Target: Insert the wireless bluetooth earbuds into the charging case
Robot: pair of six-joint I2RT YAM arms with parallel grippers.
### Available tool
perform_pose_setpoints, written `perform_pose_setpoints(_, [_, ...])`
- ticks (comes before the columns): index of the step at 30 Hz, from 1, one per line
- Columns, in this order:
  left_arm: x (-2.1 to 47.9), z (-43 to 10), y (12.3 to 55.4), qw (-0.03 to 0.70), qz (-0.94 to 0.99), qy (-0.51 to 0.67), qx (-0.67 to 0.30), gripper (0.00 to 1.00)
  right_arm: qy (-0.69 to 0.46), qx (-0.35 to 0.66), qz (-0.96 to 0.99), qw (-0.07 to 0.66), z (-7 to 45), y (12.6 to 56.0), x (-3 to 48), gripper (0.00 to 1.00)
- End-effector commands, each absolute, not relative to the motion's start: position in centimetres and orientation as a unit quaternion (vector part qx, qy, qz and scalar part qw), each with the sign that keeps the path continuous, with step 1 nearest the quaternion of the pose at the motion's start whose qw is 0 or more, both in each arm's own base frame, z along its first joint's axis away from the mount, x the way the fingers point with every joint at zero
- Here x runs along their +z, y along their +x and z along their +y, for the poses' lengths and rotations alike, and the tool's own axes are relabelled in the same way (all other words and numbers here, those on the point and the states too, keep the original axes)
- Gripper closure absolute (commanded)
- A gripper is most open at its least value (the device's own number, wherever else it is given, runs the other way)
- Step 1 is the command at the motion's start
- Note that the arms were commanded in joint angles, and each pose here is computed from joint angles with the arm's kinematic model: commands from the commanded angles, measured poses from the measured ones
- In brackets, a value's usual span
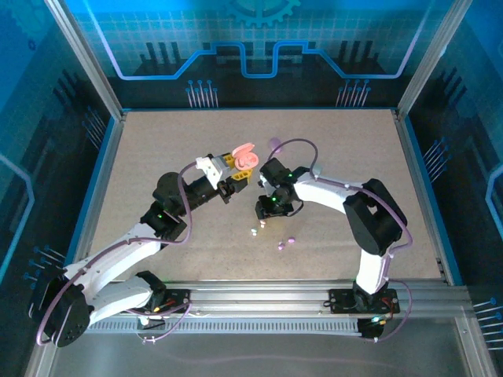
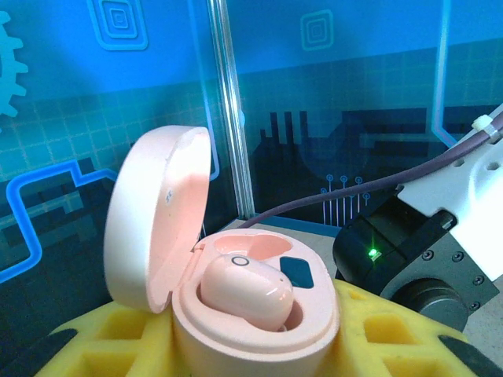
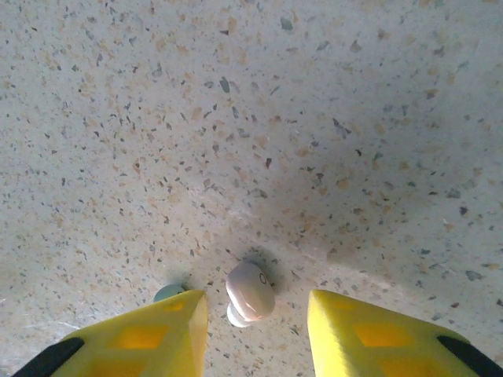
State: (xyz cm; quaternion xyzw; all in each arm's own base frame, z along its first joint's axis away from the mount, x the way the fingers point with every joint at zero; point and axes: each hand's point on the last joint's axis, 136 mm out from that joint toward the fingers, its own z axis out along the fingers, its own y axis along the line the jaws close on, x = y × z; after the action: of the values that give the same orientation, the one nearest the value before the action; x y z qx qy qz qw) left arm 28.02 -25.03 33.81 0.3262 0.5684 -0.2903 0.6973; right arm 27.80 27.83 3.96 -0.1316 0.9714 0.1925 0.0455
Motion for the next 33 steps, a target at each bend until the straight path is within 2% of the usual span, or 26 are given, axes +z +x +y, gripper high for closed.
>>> perform_pose_setpoints(1, [35.3, -24.9, 27.8, 0.716, 0.549, 0.325, -0.284, 0.72, -0.122, 0.233, 0.965, 0.022, 28.8, 27.4, 3.5, 0.59])
perform_pose_setpoints(13, [35.4, -24.9, 27.8, 0.715, 0.55, 0.326, -0.284, 0.71, -0.114, 0.214, 0.97, -0.008, 28.1, 26.7, 1.0, 0.58])
perform_pose_setpoints(19, [35.5, -25.0, 27.8, 0.714, 0.55, 0.326, -0.287, 0.71, -0.119, 0.249, 0.961, -0.017, 29.3, 25.9, 1.6, 0.63])
perform_pose_setpoints(33, [35.6, -25.0, 27.7, 0.713, 0.549, 0.324, -0.291, 0.72, -0.124, 0.271, 0.954, -0.011, 30.4, 25.6, 3.0, 0.63])
